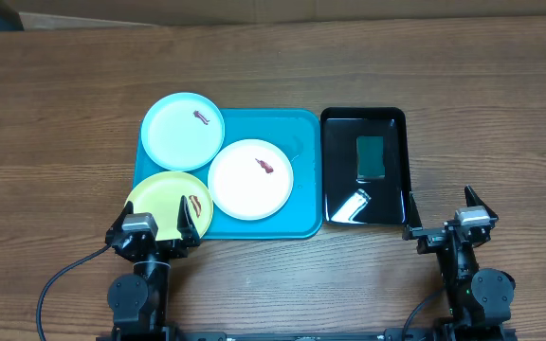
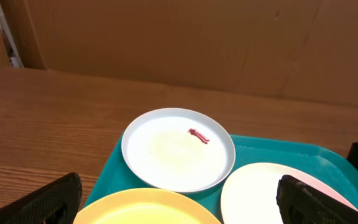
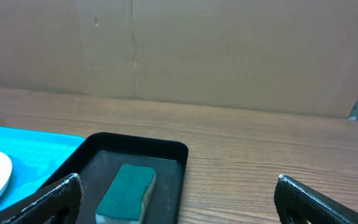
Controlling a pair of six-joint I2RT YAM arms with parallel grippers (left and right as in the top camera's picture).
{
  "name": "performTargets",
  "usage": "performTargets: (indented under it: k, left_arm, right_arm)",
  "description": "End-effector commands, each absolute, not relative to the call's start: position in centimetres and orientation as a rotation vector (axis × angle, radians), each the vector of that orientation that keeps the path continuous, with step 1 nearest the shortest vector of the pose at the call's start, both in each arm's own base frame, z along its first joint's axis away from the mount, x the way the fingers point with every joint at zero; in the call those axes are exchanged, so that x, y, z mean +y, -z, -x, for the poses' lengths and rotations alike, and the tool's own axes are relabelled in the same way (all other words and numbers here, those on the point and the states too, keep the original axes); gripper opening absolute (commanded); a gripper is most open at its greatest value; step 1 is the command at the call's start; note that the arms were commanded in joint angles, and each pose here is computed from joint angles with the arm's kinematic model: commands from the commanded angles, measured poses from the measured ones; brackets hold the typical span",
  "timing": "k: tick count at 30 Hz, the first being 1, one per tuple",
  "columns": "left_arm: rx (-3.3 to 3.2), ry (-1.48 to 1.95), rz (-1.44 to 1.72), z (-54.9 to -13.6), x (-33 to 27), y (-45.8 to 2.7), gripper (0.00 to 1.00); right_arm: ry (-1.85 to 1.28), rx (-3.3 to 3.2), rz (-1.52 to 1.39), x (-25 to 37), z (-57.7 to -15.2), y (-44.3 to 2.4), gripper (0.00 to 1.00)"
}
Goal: Clean dirty plates on tray and stack at the side
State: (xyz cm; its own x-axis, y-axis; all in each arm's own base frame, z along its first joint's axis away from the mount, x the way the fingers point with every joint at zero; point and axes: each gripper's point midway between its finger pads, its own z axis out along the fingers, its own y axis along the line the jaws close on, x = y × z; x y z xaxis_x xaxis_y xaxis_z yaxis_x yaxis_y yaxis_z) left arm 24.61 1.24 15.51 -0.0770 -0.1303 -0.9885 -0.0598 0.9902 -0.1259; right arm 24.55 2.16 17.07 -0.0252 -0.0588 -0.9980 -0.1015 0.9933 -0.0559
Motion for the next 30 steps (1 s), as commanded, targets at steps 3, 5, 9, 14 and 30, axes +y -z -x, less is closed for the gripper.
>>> performTargets:
  k: [3,5,9,14,30]
  left_arm:
    - [1.650,0.044,0.135,-24.61,1.24,-15.43,1.00]
    - [1.650,0.044,0.135,-24.61,1.24,-15.43,1.00]
    - [1.650,0.044,0.135,-24.61,1.24,-15.43,1.00]
    - [1.650,0.044,0.135,-24.61,1.25,-15.43,1.00]
    - [1.645,0.068,0.114,-24.64,0.76,-15.58,1.00]
  right_arm:
    - [-0.043,1.591,0.122,2.26,-24.55,-16.94,1.00]
    - [-0.043,1.591,0.122,2.25,-24.55,-16.94,1.00]
    - [-0.043,1.591,0.122,2.26,-24.55,-16.94,1.00]
    - [-0.043,1.591,0.122,2.26,-24.55,-16.94,1.00]
    - [-0.043,1.591,0.122,2.25,-24.55,-16.94,1.00]
